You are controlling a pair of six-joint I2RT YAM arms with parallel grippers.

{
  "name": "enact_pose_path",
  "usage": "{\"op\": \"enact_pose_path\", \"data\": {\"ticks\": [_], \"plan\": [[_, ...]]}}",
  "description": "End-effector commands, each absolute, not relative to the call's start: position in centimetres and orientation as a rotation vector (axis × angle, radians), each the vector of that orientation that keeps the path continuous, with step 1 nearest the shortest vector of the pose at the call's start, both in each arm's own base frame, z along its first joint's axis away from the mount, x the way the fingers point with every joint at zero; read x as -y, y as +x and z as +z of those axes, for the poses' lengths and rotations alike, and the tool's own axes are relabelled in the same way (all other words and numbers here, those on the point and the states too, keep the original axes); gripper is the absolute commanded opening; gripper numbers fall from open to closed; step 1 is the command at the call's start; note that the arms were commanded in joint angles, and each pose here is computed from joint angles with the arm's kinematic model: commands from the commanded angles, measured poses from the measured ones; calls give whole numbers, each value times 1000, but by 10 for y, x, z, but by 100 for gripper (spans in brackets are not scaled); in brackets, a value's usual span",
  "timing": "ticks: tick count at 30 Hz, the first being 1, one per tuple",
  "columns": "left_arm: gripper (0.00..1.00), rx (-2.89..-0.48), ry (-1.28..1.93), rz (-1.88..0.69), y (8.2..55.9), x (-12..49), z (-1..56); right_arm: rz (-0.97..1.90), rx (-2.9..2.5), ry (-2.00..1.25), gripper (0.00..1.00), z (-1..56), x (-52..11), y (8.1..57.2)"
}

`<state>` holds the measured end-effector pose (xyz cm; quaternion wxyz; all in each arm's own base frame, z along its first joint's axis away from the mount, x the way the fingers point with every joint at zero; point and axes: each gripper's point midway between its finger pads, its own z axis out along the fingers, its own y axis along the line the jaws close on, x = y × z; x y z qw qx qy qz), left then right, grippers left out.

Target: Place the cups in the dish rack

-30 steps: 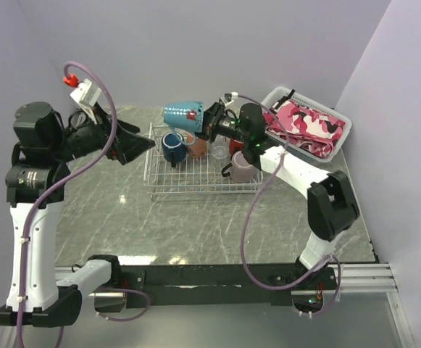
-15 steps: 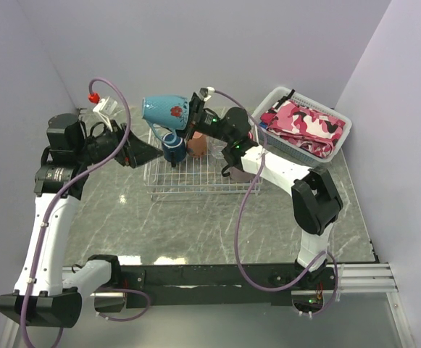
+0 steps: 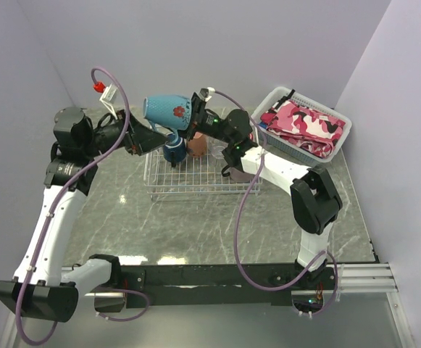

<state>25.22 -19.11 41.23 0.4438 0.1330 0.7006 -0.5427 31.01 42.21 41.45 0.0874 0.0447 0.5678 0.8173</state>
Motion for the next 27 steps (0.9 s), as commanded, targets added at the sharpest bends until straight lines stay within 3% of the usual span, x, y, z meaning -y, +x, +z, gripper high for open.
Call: {"op": "enact_pose_path", "data": {"ticks": [1, 27], "plan": [[84, -1701, 335, -1406, 255, 199, 423, 2500, -1555, 53, 0, 433, -416, 300], [73, -1760, 344, -1504, 251, 224, 405, 2526, -1573, -10, 0, 438, -448, 301]]}}
